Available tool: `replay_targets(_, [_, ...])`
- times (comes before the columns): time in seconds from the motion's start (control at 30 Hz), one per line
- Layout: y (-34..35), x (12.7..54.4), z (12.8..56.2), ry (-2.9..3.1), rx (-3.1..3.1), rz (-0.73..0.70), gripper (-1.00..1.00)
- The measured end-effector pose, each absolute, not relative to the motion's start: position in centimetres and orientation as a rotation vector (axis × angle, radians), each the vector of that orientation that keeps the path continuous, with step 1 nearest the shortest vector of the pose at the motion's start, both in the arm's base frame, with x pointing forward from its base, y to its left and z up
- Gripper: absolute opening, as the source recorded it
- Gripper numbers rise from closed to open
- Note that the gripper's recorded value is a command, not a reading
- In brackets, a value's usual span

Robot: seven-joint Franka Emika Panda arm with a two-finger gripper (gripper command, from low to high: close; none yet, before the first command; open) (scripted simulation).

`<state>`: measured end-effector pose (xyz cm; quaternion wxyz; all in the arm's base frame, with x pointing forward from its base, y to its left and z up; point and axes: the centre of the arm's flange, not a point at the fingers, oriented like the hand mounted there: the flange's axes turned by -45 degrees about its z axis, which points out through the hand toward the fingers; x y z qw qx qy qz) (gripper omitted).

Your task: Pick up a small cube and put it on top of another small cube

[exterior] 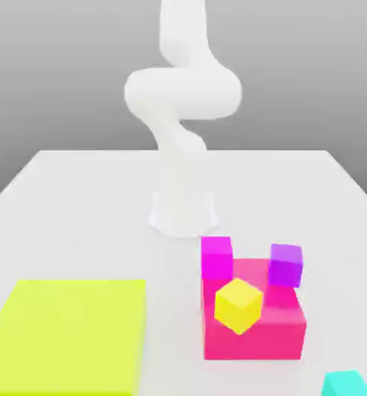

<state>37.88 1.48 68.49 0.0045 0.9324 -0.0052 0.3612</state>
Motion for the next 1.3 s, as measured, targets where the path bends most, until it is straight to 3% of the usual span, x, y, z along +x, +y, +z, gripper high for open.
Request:
replay_targets(0.27, [6.6,46.7,58.2,0.021,2.983,0.837,0.00])
replay_targets(0.53, [12.1,52.1,45.9,0.080,3.035,0.560,0.00])
replay_targets(0.8, [17.9,53.6,32.5,0.148,3.086,0.284,0.00])
replay_targets(1.03, [22.7,51.6,20.8,0.194,3.130,0.035,0.00])
replay_targets(1.17, [23.4,51.3,14.6,0.197,3.136,0.003,0.00])
replay_targets(1.2, [23.4,51.2,13.5,0.198,3.136,0.001,-1.00])
replay_targets(1.3, [23.4,51.2,13.5,0.198,3.136,0.002,-1.00])
